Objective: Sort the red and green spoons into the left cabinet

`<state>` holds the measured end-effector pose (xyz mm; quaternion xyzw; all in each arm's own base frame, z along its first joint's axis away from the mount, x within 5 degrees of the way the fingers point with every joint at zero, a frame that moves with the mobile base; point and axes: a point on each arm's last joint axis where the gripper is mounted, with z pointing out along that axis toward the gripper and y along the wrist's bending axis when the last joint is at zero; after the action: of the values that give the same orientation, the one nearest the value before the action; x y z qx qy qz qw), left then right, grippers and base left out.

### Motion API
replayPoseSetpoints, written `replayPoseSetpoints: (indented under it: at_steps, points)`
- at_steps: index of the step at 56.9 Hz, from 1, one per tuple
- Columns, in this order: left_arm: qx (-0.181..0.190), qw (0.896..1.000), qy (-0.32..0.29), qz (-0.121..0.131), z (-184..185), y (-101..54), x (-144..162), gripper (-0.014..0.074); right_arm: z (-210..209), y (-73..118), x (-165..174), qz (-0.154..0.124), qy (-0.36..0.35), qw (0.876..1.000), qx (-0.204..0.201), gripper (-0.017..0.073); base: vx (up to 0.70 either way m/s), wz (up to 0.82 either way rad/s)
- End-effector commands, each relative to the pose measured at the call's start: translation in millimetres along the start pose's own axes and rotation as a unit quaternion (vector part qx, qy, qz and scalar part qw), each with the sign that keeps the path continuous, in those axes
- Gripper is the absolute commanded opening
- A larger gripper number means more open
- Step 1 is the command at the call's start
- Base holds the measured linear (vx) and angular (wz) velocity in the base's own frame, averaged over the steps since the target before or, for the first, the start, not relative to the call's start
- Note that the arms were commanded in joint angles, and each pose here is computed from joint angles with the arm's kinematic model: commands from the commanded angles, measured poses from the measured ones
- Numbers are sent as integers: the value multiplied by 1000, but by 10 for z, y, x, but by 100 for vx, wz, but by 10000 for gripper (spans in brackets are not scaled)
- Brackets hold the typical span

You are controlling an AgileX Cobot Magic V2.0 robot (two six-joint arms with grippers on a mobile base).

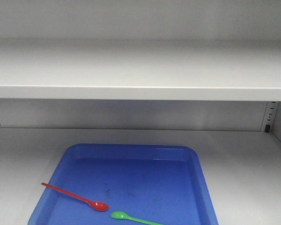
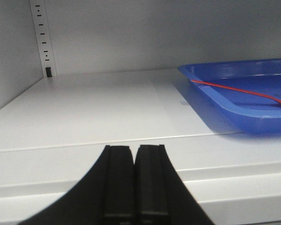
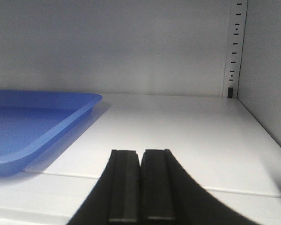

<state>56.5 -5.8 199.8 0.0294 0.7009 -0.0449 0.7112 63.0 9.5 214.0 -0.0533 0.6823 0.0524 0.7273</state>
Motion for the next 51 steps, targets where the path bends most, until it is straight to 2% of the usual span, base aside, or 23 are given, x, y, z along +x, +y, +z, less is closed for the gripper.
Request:
replayPoseSetpoints:
  at_steps: [1, 5, 13, 22, 51]
  points:
    - [4, 999, -41, -7, -11, -6, -23, -7, -29, -3, -97, -13, -54, 998, 3, -7, 0, 0]
    - [4, 999, -41, -7, -11, -6, -23, -7, -35, -2, -17, -26, -47, 999, 4, -7, 0, 0]
    - [4, 999, -41, -7, -11, -6, -23, -7, -47, -46, 50, -6, -34, 999, 40, -7, 0, 0]
    - [4, 999, -41, -7, -11, -6, -23, -7, -98, -79, 17, -8, -61, 995, 74, -7, 0, 0]
    - [4, 999, -41, -7, -11, -6, -23, -7, -90, -84, 96, -5, -17, 997, 77, -7, 0, 0]
